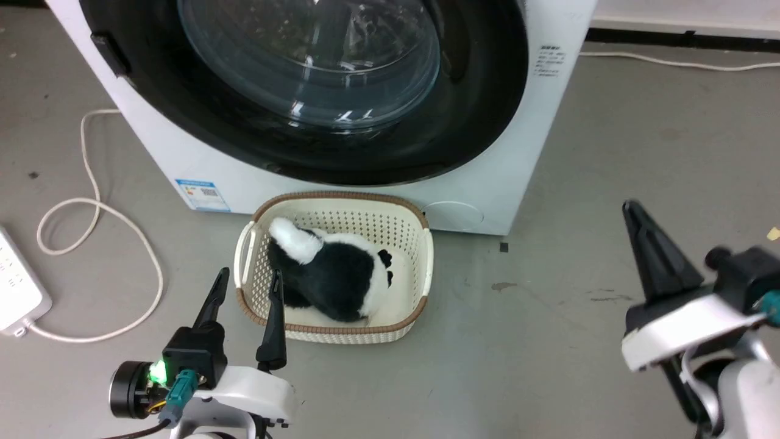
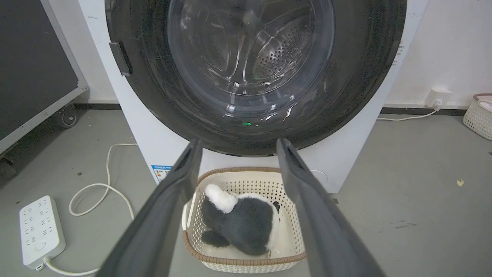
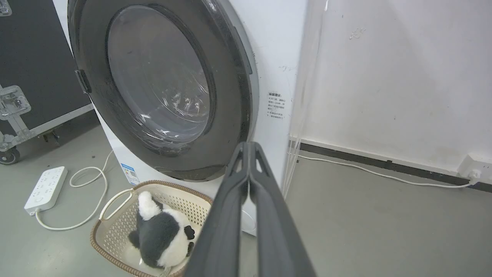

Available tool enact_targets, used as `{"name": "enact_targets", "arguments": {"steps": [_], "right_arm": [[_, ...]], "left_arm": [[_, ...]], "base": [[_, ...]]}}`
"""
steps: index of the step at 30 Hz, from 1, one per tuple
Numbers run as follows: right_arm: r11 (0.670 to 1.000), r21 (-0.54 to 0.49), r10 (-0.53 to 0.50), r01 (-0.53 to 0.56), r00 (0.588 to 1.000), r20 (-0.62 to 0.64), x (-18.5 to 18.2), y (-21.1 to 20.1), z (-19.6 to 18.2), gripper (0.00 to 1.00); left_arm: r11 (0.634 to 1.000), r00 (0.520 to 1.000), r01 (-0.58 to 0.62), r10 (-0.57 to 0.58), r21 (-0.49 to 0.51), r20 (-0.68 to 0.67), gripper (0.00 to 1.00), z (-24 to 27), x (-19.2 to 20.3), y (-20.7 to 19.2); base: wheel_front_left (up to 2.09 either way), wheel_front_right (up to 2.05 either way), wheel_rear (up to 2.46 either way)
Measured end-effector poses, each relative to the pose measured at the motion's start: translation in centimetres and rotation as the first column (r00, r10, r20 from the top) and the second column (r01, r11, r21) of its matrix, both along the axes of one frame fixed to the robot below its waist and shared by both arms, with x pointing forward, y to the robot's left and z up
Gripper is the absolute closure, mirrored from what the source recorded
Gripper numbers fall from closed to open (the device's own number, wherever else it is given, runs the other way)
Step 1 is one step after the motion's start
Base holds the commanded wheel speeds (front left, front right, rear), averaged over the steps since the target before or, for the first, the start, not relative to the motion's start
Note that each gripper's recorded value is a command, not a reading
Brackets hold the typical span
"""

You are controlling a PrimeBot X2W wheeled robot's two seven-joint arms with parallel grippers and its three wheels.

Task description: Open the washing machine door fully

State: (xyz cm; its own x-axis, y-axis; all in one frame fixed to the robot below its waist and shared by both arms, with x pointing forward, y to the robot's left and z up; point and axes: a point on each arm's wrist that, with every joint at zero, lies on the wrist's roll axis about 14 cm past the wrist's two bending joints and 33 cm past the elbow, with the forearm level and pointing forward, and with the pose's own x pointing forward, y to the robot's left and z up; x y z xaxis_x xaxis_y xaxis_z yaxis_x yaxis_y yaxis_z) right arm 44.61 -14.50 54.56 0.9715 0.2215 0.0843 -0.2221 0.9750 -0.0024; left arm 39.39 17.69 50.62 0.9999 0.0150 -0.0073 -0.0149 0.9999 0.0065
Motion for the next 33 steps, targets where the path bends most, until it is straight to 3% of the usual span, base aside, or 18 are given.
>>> {"name": "enact_targets", "arguments": {"steps": [10,18,25,33], "right_arm": [[0.987,0.162,0.014,-0.009,0.999,-0.029,3.9,0.3,1.1,1.00],[0.952,0.307,0.045,-0.013,0.994,-0.097,7.2,1.0,1.2,1.00],[0.900,0.435,0.101,-0.012,0.979,-0.180,10.5,2.1,0.7,1.00],[0.816,0.578,0.181,0.021,0.940,-0.290,13.9,3.3,-0.9,1.00]], "left_arm": [[1.000,1.000,-0.021,0.021,-0.003,0.009,0.00,-0.1,0.2,0.6],[0.999,0.999,-0.036,0.036,-0.003,0.006,0.00,-0.5,0.3,0.9],[0.999,0.999,-0.051,0.051,-0.001,0.013,0.00,-0.7,0.8,1.3],[0.998,0.998,-0.067,0.067,0.000,0.002,0.00,-1.5,1.3,1.7]], "base": [[0.00,0.00,0.00],[0.00,0.00,0.00],[0.00,0.00,0.00],[0.00,0.00,0.00]]}}
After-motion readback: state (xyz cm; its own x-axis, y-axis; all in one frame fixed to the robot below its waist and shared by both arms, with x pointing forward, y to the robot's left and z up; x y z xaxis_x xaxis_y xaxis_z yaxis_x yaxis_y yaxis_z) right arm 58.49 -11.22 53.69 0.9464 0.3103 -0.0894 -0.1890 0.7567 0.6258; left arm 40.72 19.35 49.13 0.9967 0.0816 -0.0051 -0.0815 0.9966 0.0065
